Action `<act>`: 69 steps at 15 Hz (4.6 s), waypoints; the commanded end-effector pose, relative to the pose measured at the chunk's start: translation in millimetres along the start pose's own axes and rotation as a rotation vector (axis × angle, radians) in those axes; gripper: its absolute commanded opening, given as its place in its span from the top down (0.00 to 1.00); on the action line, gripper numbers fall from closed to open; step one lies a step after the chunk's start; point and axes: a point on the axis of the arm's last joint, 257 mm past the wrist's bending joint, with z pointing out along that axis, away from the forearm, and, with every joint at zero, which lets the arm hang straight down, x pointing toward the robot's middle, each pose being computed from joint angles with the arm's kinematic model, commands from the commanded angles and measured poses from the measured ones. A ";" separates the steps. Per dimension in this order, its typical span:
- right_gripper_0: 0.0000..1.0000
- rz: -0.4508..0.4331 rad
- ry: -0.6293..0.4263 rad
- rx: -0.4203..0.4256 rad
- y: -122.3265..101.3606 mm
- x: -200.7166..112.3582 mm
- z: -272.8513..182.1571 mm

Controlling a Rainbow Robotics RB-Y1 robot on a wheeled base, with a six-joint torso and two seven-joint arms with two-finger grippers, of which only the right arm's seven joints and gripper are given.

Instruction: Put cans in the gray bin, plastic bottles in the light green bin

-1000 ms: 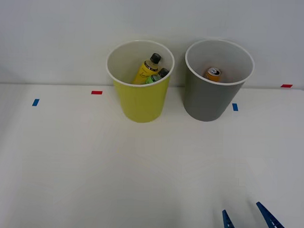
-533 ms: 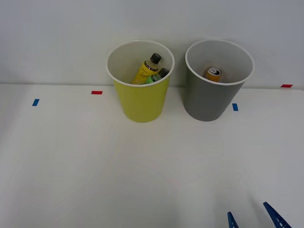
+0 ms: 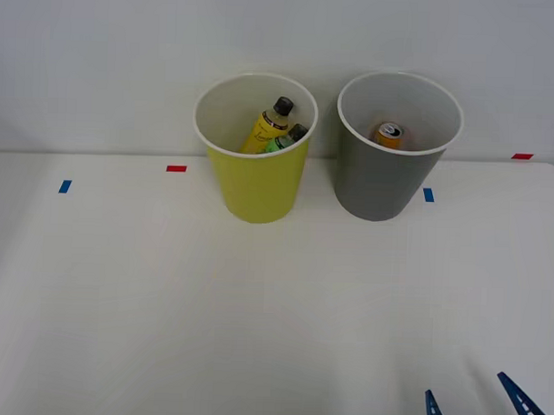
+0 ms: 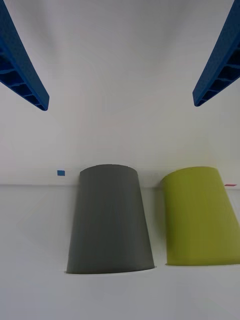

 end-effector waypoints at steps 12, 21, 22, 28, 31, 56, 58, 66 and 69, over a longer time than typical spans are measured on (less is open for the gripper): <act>0.00 -0.019 0.009 -0.014 -2.9 0.4 -2.3; 0.00 -0.019 0.009 -0.014 -2.9 0.4 -2.3; 0.00 -0.019 0.009 -0.014 -2.9 0.4 -2.3; 0.00 -0.019 0.009 -0.014 -2.9 0.4 -2.3; 0.00 -0.019 0.009 -0.014 -2.9 0.4 -2.3; 0.00 -0.019 0.009 -0.014 -2.9 0.4 -2.3; 0.00 -0.019 0.009 -0.014 -2.9 0.4 -2.3; 0.00 -0.019 0.009 -0.014 -2.9 0.4 -2.3; 0.00 -0.019 0.009 -0.014 -2.9 0.4 -2.3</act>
